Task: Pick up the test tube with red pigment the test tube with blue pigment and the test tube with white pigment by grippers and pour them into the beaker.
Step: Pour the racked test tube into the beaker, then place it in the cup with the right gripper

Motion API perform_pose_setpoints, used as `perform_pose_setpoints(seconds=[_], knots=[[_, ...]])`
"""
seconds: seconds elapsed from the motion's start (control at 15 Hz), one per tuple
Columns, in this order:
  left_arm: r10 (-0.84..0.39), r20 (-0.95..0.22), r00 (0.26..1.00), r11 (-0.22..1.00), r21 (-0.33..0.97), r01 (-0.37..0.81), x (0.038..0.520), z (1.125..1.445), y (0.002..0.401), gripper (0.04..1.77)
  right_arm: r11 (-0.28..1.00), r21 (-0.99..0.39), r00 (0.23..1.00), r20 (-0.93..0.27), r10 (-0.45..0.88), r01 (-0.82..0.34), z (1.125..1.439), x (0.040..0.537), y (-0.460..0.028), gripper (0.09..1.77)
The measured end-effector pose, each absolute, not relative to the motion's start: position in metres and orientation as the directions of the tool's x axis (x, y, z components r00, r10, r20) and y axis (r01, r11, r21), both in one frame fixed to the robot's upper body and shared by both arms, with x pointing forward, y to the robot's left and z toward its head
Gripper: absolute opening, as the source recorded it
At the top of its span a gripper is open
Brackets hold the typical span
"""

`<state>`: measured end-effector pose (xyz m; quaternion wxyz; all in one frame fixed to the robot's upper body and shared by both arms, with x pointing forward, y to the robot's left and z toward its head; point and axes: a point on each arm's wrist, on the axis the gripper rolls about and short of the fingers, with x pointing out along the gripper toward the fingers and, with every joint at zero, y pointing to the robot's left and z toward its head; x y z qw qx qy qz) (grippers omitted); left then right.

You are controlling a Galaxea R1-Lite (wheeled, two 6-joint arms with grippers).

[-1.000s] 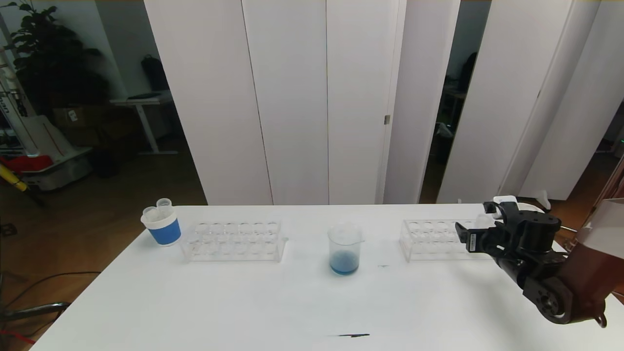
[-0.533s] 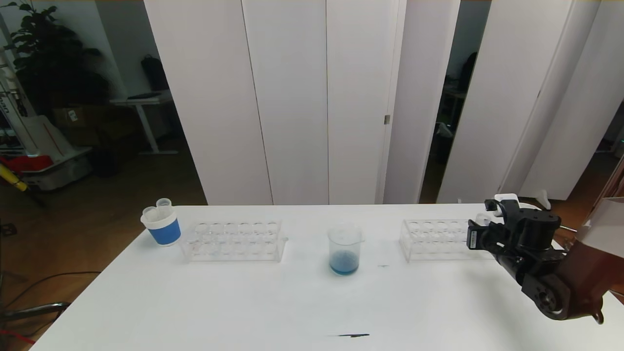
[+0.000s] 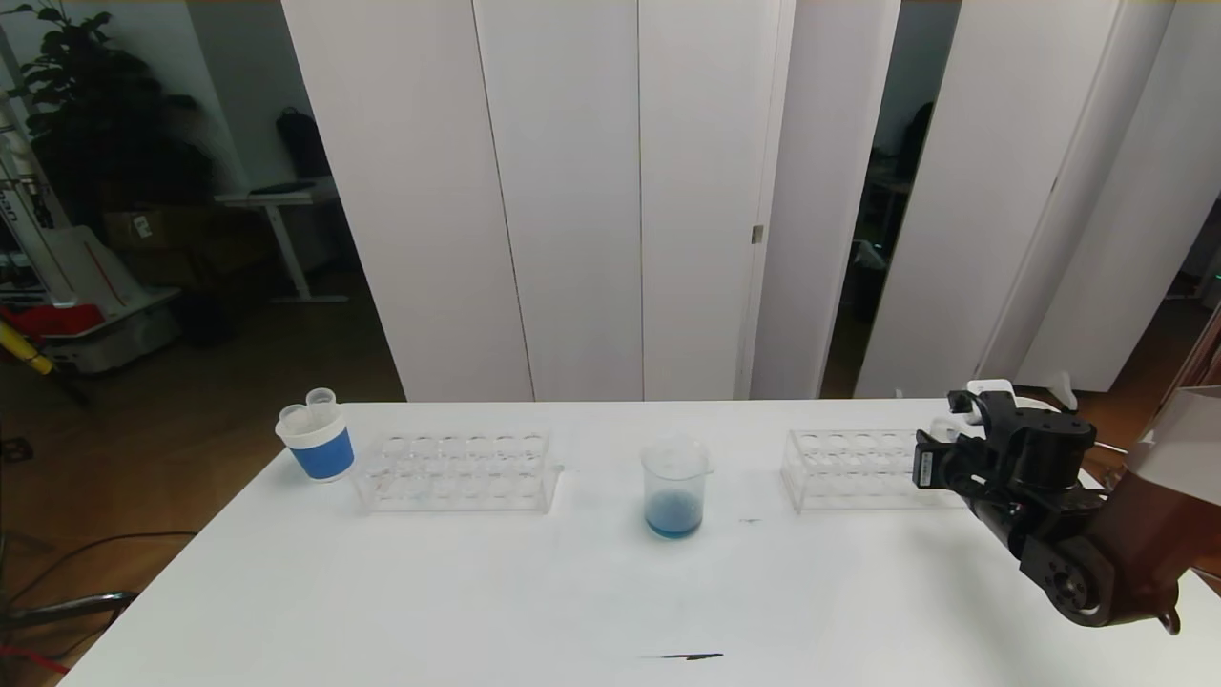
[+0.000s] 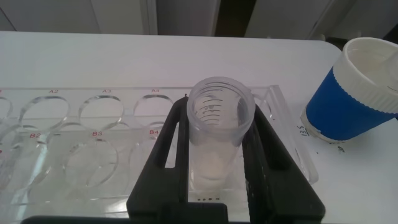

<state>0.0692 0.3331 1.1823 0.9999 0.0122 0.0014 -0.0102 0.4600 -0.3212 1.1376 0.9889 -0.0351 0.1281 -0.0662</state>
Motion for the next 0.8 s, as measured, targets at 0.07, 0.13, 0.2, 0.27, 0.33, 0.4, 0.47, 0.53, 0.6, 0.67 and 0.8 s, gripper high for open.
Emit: perform_pose_setpoints(seconds=[0.07,0.13,0.2,0.27,0.33,0.4,0.47,0.53,0.6,0.67,0.8], knots=[[-0.021,-0.003,1.0,0.999,0.024,0.021,0.069,1.182,0.333,1.75,0.989,-0.084,0.958,-0.249,-0.14,0.123,1.137,0.46,-0.321,0.57],[-0.02,-0.003,1.0,1.0,0.024,0.02,0.069,1.182,0.333,1.75,0.989,-0.083,0.959,-0.247,-0.141,0.124,1.137,0.46,-0.322,0.57],[-0.02,-0.003,1.0,1.0,0.024,0.02,0.069,1.182,0.333,1.75,0.989,-0.082,0.959,-0.245,-0.142,0.126,1.138,0.461,-0.322,0.57],[-0.02,-0.003,1.0,0.999,0.024,0.02,0.069,1.182,0.333,1.75,0.989,-0.081,0.959,-0.244,-0.143,0.127,1.139,0.461,-0.322,0.57],[-0.02,-0.003,1.0,1.0,0.024,0.02,0.069,1.182,0.333,1.75,0.989,-0.08,0.96,-0.239,-0.144,0.128,1.141,0.461,-0.323,0.57],[-0.02,-0.003,1.0,1.0,0.024,0.02,0.069,1.182,0.333,1.75,0.989,-0.078,0.963,-0.228,-0.143,0.129,1.145,0.46,-0.323,0.57],[-0.02,-0.003,1.0,1.0,0.024,0.02,0.069,1.182,0.333,1.75,0.989,-0.075,0.967,-0.213,-0.143,0.13,1.15,0.459,-0.323,0.57],[-0.02,-0.003,1.0,1.0,0.024,0.02,0.069,1.182,0.333,1.75,0.989,-0.072,0.97,-0.198,-0.142,0.13,1.157,0.458,-0.323,0.57],[-0.02,-0.003,1.0,1.0,0.024,0.02,0.069,1.182,0.333,1.75,0.989,-0.068,0.974,-0.175,-0.141,0.131,1.166,0.457,-0.324,0.57],[-0.021,-0.003,1.0,0.999,0.024,0.021,0.069,1.182,0.333,1.75,0.989,-0.063,0.979,-0.149,-0.14,0.132,1.176,0.456,-0.324,0.57],[-0.02,-0.003,1.0,1.0,0.024,0.02,0.069,1.182,0.333,1.75,0.989,-0.058,0.982,-0.121,-0.144,0.137,1.198,0.458,-0.326,0.57]])
